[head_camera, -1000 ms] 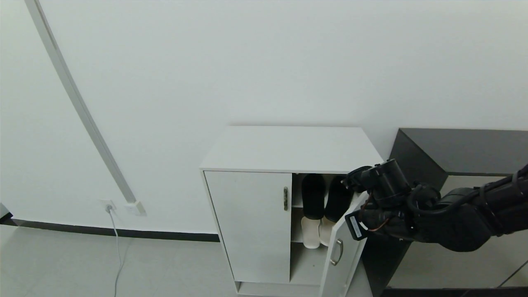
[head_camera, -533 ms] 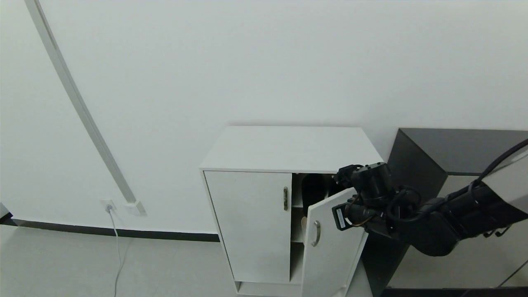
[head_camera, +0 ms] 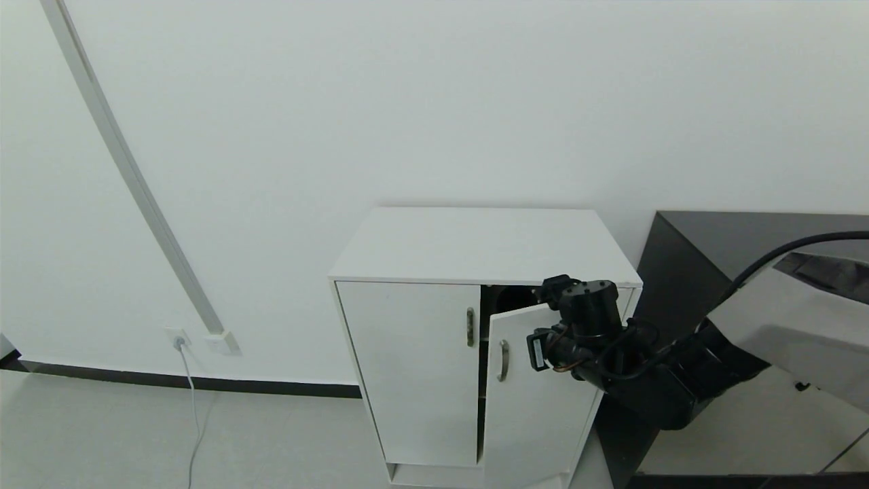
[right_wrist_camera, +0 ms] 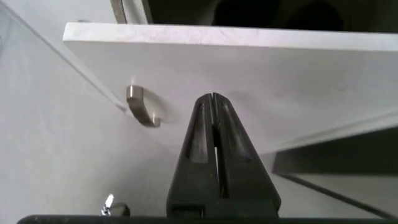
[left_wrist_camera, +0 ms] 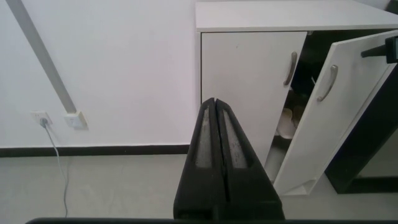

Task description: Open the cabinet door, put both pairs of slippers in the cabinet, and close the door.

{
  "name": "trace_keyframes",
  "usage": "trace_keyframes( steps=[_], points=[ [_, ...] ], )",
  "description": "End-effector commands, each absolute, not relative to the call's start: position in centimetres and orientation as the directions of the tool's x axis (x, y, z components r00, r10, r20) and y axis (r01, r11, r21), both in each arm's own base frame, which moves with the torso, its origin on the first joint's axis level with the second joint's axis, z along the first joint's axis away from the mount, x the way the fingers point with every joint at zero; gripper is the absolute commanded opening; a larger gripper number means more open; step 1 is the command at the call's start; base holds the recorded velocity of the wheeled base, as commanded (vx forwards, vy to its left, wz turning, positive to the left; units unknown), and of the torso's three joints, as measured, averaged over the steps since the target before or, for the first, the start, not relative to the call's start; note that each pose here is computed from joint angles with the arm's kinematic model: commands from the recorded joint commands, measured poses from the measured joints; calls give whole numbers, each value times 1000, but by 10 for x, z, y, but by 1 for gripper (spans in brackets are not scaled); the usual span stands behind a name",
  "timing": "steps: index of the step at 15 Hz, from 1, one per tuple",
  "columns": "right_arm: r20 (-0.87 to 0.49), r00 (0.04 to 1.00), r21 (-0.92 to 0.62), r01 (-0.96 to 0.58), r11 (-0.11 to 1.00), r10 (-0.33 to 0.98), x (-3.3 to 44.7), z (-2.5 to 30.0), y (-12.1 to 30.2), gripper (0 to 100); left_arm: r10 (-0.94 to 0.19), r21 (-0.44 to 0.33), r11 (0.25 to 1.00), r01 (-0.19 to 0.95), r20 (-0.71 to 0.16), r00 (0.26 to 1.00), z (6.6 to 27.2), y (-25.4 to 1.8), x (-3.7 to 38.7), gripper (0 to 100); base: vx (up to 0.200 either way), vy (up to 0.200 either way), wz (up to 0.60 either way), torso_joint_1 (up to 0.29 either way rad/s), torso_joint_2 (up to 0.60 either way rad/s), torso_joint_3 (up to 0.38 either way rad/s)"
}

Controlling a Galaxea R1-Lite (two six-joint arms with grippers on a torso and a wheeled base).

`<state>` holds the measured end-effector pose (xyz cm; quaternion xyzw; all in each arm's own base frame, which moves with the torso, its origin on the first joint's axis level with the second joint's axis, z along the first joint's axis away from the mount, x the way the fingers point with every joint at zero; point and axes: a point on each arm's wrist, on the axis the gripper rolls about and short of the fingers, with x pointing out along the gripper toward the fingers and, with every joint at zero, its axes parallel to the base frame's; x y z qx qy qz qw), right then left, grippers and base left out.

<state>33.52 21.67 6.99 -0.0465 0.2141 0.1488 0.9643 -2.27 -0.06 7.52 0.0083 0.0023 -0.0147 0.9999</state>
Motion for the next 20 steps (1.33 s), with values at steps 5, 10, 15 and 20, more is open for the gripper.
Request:
trace_keyframes(
  steps=[5, 10, 15, 20],
  points=[
    [-428, 866, -22, -298, 954, 260, 354, 42, 226, 0, -29, 17, 999, 29, -5, 1000, 75, -1, -23, 0, 0, 0, 0, 0, 0, 0],
    [-383, 886, -8, -285, 958, 261, 367, 39, 228, 0, -29, 17, 999, 29, -5, 1000, 75, -1, -23, 0, 0, 0, 0, 0, 0, 0],
    [-319, 909, 14, -279, 960, 269, 379, 38, 232, 0, -29, 18, 999, 29, -5, 1000, 75, -1, -23, 0, 0, 0, 0, 0, 0, 0],
    [-285, 920, 24, -274, 961, 269, 387, 35, 234, 0, -29, 18, 999, 29, -5, 1000, 75, -1, -23, 0, 0, 0, 0, 0, 0, 0]
  ],
)
